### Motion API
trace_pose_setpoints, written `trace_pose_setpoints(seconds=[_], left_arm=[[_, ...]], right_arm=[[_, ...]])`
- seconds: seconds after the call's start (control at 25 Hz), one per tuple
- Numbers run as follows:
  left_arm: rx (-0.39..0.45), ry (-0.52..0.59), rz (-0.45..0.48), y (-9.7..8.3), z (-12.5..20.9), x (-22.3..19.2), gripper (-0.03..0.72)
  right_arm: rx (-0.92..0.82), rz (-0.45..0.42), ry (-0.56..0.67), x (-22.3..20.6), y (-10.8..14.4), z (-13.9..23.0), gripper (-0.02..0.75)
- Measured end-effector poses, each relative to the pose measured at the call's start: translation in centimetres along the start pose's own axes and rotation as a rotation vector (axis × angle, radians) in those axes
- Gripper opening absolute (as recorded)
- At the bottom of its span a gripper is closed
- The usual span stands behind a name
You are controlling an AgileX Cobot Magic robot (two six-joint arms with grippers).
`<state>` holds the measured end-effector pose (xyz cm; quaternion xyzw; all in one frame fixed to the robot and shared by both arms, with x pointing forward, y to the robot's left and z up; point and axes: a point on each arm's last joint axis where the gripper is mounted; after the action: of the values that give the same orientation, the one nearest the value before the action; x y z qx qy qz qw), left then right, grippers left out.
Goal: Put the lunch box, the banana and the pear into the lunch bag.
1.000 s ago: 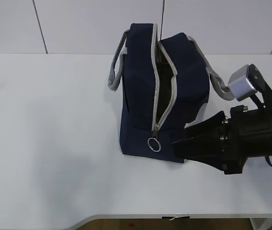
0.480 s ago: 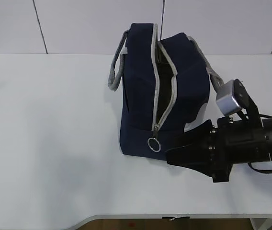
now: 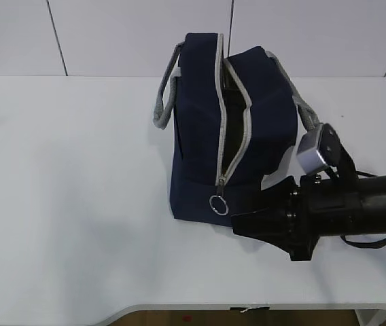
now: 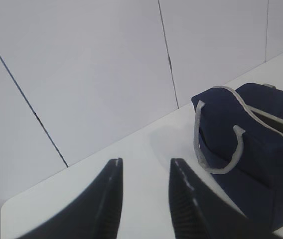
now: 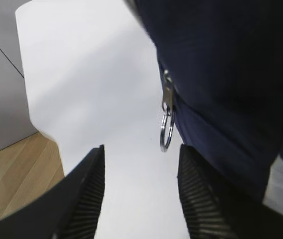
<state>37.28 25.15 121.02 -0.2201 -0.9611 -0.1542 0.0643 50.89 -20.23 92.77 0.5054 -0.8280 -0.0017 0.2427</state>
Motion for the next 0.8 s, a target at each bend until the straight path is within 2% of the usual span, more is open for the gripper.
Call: trace_pose_setpoints(seconds=[0.56,0.8], left_arm=[[0.007,-0.004,0.002,0.0,0.0,0.0,0.239],[0.017,-0.004,0.008,-0.1,0.0,-0.1,0.239]], right_arm=[[0.001,-0.052,0.016,-2.1,-0.4,0.5,0.346],[0.013,-0.025,0.031,-2.3,-0.9,0.3,0.315]])
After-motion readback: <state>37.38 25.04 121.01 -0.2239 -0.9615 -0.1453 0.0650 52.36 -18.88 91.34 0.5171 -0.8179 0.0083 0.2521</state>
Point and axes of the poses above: a point on each arm's last joint axis where the gripper is mounted, x pointing back along that axis away from the gripper, y along the wrist's bending axis when the last joint is at zero, z = x × y, and after that the axes turned 4 degrees about -x, right-handed
